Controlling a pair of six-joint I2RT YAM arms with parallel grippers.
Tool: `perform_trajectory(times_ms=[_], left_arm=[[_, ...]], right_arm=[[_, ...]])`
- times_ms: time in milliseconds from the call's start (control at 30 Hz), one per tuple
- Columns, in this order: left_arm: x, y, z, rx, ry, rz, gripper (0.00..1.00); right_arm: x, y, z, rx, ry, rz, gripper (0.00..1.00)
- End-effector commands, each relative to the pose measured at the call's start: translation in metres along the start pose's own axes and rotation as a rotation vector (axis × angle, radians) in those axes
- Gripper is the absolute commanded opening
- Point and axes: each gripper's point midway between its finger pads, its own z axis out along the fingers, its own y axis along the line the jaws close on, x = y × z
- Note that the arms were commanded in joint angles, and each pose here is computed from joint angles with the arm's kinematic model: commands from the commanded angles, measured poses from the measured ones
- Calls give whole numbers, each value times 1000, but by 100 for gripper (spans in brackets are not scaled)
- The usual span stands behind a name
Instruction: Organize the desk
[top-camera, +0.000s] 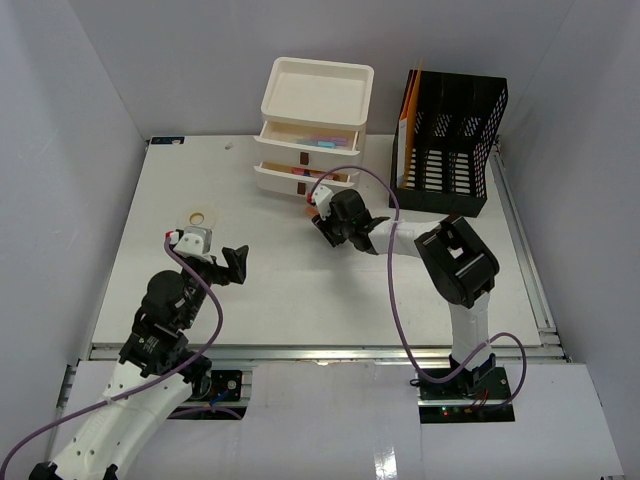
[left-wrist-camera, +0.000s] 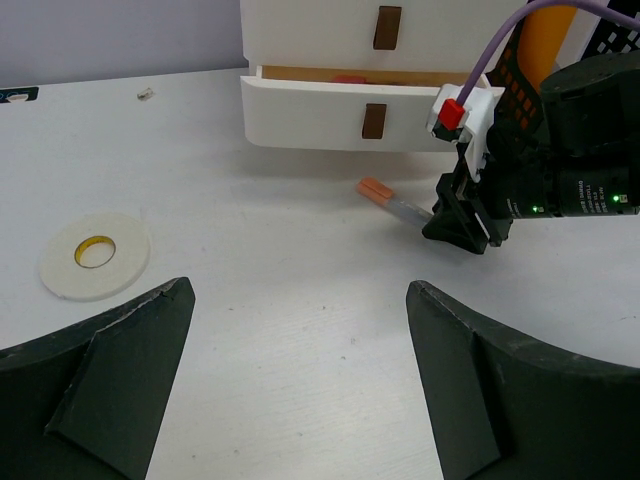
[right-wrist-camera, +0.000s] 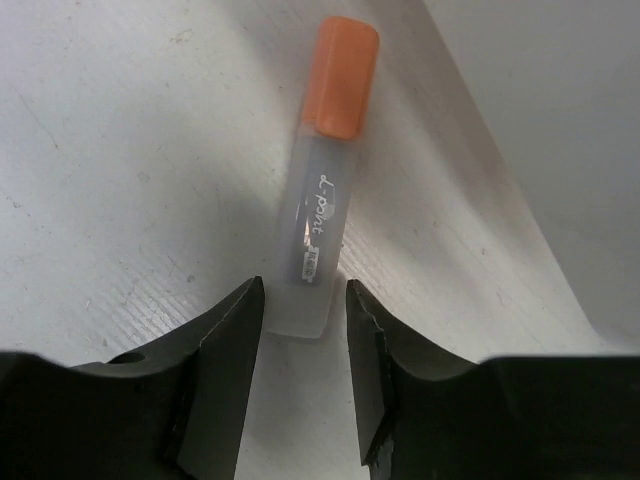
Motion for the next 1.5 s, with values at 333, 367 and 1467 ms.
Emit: perform_trajectory(times_ms=[333,367,1467], left_arm=[[-8,2,-2,-5,-21,1,98],[-8,2,-2,-5,-20,1,98],[-4,-3,2,18,-5,8,98]], right_arm=[[25,37,-22,-180,15,-30,8],[18,42,-30,-222,-2,-54,8],[-272,-110,-151,164,-450,-397,8]])
